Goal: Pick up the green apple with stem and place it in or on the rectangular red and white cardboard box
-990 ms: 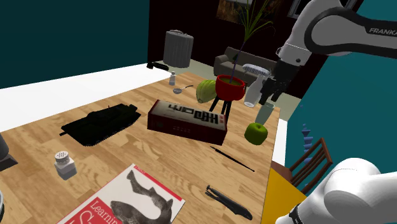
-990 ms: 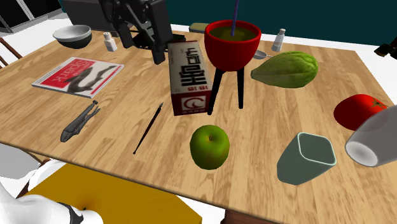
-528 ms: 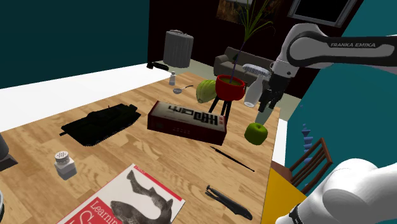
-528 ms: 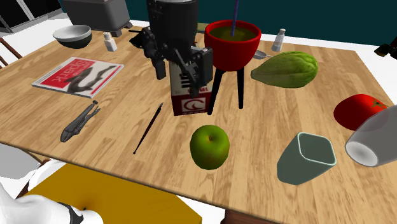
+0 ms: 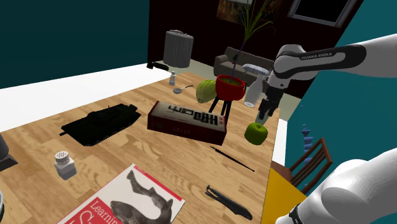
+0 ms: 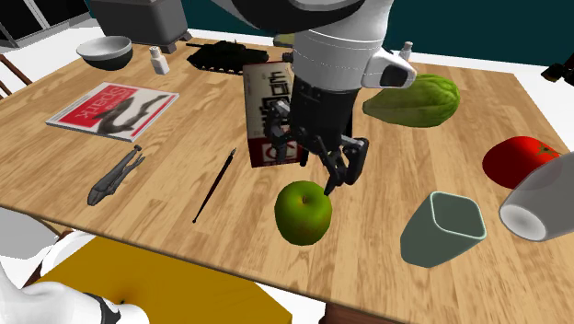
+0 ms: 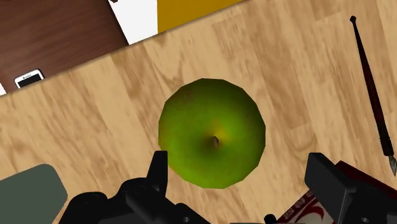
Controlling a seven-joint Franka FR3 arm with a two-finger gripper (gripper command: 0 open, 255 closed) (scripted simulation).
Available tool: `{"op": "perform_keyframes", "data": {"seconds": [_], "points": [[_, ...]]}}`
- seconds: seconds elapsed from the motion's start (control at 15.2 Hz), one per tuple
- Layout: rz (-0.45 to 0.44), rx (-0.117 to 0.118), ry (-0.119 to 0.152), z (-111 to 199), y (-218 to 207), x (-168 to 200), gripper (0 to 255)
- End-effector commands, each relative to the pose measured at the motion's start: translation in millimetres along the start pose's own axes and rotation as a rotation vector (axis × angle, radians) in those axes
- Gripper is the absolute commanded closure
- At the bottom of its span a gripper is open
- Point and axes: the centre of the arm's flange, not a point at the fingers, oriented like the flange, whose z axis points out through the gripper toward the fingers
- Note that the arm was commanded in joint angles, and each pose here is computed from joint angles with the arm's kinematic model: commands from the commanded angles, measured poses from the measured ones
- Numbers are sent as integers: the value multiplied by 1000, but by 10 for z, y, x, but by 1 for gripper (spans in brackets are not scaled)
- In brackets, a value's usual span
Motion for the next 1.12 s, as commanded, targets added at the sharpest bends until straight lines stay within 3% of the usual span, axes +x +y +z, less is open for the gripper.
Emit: {"op": "perform_keyframes", "data": {"seconds": [0.0,0.46,0.92,0.99,1.06], "points": [[-2,1,-10,120,64,41,0],[-2,1,-10,467,64,38,0],[-2,1,-10,466,64,38,0],[-2,1,-10,466,64,38,255],[-2,1,-10,466,64,38,255]]}}
